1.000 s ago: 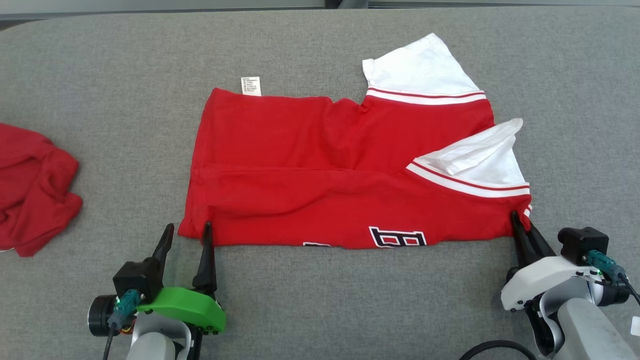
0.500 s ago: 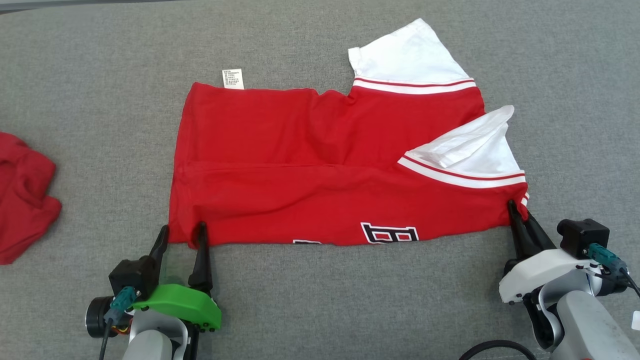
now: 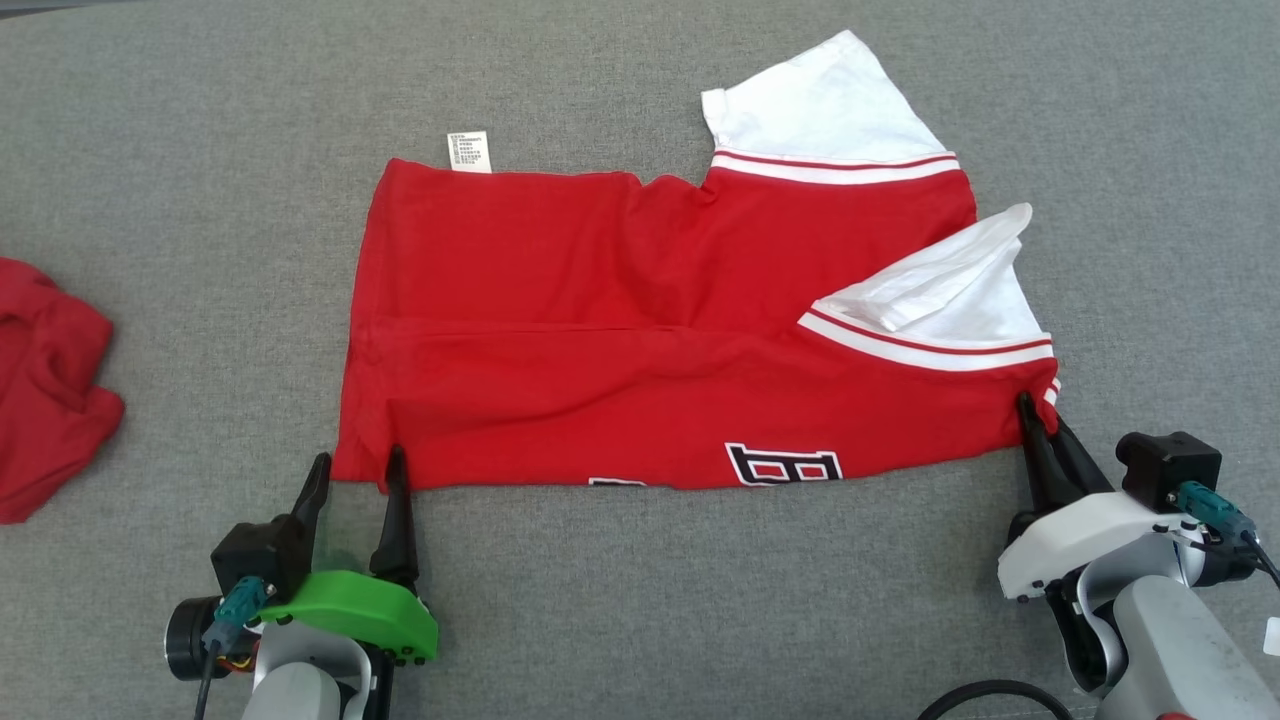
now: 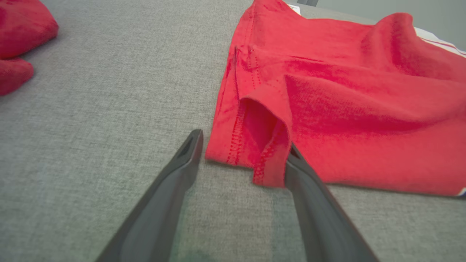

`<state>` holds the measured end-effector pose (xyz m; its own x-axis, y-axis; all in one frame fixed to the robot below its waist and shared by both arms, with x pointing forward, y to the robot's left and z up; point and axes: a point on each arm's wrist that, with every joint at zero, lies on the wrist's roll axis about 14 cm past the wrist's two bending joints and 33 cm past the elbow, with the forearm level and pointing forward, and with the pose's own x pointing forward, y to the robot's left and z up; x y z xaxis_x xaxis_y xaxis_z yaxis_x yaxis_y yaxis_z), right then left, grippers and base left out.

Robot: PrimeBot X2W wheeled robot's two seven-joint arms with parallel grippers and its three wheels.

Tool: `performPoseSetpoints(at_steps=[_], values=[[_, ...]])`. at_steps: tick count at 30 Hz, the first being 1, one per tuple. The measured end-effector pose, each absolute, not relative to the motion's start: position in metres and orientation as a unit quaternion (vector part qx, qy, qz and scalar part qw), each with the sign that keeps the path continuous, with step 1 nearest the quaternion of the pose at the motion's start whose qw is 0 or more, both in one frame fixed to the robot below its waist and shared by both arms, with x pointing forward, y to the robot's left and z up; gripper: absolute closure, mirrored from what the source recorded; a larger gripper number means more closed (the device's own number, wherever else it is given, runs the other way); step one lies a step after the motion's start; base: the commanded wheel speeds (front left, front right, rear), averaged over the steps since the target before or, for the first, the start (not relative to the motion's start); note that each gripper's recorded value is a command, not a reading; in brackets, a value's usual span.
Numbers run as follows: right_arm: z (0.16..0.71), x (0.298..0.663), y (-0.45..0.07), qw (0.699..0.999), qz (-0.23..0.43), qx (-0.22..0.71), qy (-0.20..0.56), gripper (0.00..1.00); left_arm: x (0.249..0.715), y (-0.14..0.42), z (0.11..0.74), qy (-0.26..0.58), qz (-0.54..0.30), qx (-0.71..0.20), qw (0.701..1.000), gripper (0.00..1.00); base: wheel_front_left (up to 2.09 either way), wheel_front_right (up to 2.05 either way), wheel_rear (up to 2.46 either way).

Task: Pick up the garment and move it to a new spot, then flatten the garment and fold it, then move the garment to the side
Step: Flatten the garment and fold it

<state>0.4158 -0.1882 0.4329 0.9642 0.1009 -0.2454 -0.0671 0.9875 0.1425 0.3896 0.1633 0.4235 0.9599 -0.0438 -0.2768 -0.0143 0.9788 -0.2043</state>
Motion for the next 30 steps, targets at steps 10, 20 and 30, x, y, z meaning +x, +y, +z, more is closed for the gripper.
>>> performPoseSetpoints(at_steps=[10,20,30], values=[[0.435,0.417,-0.189,0.989,0.04,0.068,0.124,1.0,0.387,0.162,0.421,0.146,-0.013,-0.104,0.984,1.0,0.0,0.0,0.0],[0.447,0.407,-0.188,0.99,0.032,0.08,0.112,1.0,0.37,0.165,0.433,0.131,-0.025,-0.102,0.986,1.0,0.0,0.0,0.0],[0.453,0.361,-0.192,0.99,0.018,0.089,0.112,1.0,0.326,0.159,0.435,0.139,-0.05,-0.103,0.984,1.0,0.0,0.0,0.0]])
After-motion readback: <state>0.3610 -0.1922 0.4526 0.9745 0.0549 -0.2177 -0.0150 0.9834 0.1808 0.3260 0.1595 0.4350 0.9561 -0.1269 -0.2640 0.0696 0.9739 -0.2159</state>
